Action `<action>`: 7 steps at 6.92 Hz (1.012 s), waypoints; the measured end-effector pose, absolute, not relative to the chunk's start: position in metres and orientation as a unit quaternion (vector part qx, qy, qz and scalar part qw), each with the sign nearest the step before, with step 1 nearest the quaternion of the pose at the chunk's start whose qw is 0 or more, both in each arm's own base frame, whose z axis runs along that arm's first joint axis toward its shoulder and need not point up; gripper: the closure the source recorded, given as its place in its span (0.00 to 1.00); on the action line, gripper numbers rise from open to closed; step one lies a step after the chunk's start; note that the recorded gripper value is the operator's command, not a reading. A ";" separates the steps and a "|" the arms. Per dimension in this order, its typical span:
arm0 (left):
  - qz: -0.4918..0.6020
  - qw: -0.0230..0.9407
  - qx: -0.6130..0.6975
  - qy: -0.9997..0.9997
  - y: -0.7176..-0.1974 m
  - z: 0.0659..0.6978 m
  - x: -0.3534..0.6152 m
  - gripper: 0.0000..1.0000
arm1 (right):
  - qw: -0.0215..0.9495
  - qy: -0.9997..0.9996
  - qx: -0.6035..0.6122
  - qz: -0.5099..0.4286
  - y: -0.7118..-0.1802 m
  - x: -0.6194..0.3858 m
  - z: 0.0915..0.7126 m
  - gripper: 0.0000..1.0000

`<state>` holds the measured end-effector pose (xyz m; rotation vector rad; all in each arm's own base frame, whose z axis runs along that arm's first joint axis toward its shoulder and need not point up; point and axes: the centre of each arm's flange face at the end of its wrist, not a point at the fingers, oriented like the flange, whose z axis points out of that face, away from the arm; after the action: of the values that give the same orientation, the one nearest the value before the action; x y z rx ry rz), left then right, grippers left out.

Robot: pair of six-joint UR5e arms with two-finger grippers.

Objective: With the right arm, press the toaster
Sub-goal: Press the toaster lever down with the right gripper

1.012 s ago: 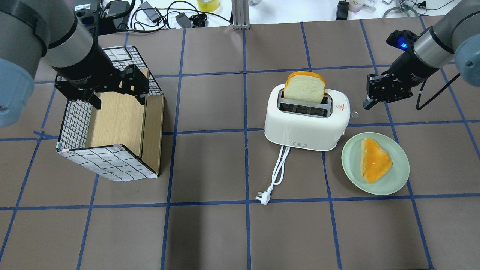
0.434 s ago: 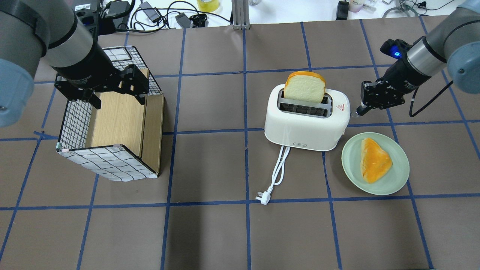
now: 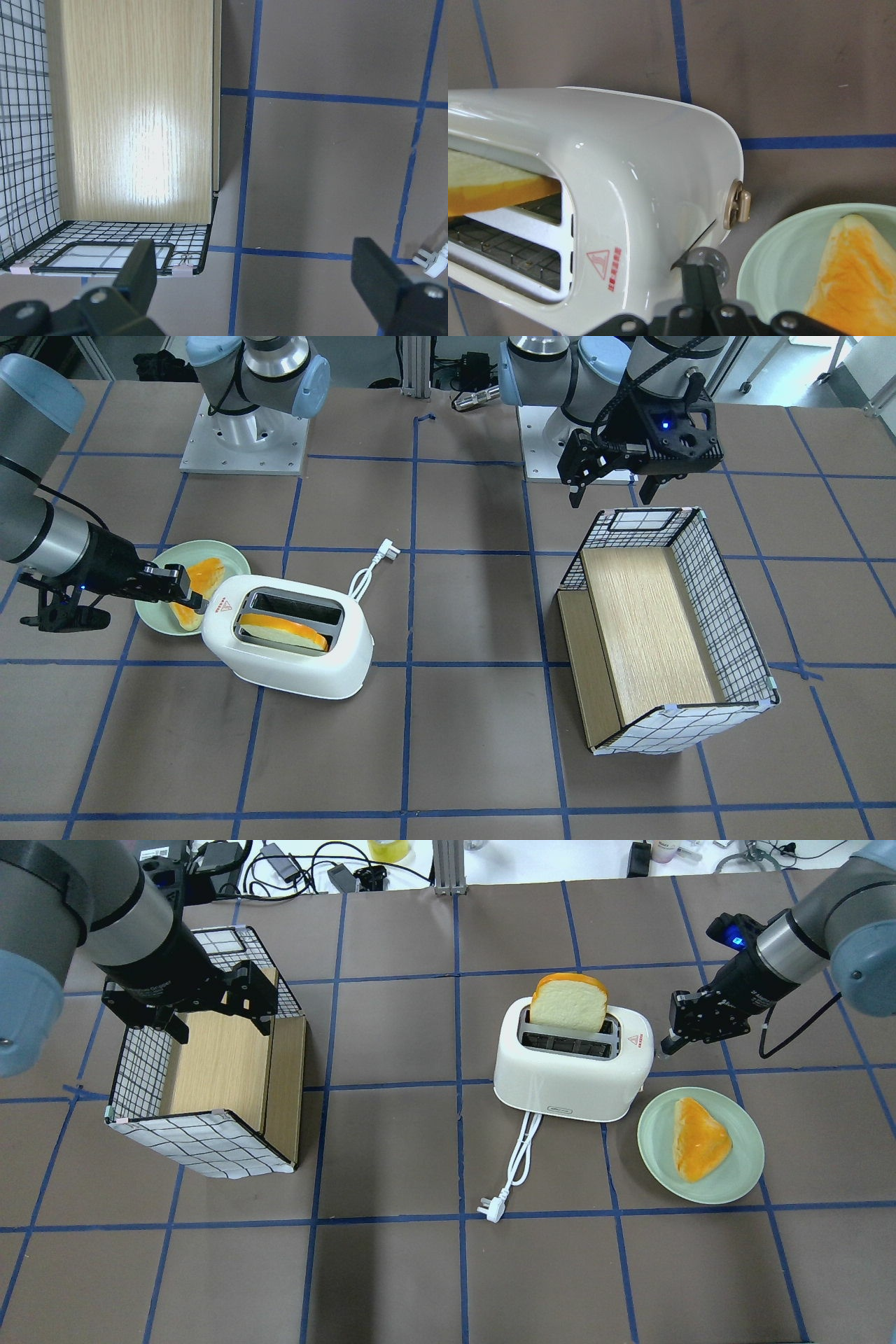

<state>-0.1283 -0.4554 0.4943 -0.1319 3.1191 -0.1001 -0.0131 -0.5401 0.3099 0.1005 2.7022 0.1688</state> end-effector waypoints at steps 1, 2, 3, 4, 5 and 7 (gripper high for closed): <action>-0.032 0.009 -0.042 0.999 -0.455 0.494 -0.128 0.00 | 0.215 0.974 0.037 0.064 -0.542 -0.014 0.305 0.94; -0.032 0.009 -0.042 0.999 -0.455 0.494 -0.128 0.00 | 0.216 0.973 0.037 0.066 -0.543 -0.014 0.301 0.94; -0.032 0.009 -0.042 0.999 -0.455 0.494 -0.128 0.00 | 0.217 0.973 0.037 0.068 -0.543 -0.014 0.298 0.94; -0.032 0.009 -0.042 0.999 -0.456 0.494 -0.128 0.00 | 0.218 0.973 0.038 0.071 -0.543 -0.014 0.295 0.94; -0.031 0.009 -0.042 0.999 -0.456 0.494 -0.128 0.00 | 0.219 0.972 0.039 0.076 -0.543 -0.014 0.290 0.94; -0.032 0.009 -0.042 0.999 -0.456 0.494 -0.128 0.00 | 0.221 0.971 0.040 0.082 -0.545 -0.014 0.283 0.94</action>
<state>-0.1283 -0.4556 0.4940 -0.1319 3.1194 -0.0986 -0.0140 -0.5446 0.2830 0.1102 2.6846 0.2263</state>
